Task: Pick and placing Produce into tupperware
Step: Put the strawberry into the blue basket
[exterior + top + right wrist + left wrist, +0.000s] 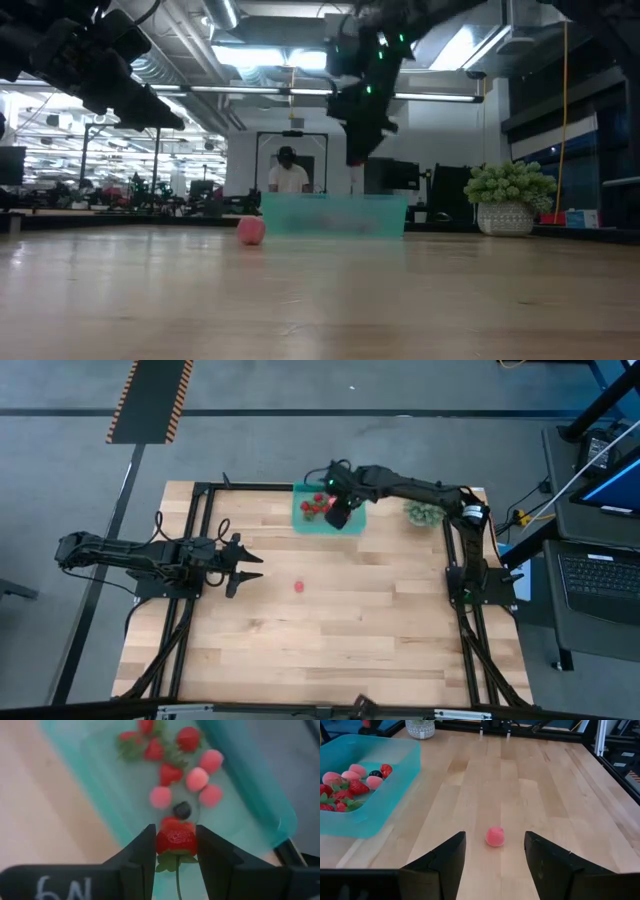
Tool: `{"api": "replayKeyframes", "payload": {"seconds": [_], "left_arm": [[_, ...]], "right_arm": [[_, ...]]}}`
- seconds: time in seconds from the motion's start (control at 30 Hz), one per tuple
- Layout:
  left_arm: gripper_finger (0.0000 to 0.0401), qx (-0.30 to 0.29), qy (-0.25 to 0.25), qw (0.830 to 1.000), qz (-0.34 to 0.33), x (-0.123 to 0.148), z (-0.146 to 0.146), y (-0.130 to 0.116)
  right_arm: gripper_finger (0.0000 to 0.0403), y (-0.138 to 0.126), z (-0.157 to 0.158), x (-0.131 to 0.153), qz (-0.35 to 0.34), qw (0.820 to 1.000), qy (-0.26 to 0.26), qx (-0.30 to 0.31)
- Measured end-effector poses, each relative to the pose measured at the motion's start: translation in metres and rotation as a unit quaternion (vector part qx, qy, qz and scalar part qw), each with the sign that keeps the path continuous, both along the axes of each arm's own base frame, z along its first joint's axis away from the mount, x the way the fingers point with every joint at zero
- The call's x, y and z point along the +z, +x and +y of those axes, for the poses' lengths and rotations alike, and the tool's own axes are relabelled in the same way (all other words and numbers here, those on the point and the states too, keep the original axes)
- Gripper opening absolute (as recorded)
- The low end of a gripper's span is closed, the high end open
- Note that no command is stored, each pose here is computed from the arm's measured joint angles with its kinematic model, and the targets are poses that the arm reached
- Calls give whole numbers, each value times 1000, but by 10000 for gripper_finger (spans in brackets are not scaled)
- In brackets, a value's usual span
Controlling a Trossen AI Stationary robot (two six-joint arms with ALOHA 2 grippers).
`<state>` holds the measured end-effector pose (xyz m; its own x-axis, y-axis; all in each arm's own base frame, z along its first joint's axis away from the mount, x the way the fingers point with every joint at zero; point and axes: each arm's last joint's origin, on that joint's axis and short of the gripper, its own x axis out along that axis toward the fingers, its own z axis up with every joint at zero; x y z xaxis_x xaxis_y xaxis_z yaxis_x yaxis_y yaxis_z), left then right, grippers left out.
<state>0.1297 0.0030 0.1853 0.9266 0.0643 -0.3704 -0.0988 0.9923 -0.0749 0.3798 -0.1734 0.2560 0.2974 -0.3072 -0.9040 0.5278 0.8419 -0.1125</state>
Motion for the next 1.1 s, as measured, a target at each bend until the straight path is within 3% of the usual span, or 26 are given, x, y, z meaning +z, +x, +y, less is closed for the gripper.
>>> {"api": "replayKeyframes", "payload": {"seconds": [0.17,0.33,0.67,0.93,1.1], "left_arm": [[195,0,0,1000,0,0,0,0],[195,0,0,1000,0,0,0,0],[195,0,0,1000,2,0,0,0],[195,0,-1,1000,3,0,0,0],[195,0,-1,1000,3,-1,0,0]], "right_arm": [[122,-13,-34,-23,-53,997,33,-35],[120,-31,-56,-41,-59,993,63,-81],[120,-31,-65,-51,-99,991,64,-62],[120,-23,-68,-86,-72,992,93,-46],[120,-21,-70,-93,-72,992,93,-45]]}}
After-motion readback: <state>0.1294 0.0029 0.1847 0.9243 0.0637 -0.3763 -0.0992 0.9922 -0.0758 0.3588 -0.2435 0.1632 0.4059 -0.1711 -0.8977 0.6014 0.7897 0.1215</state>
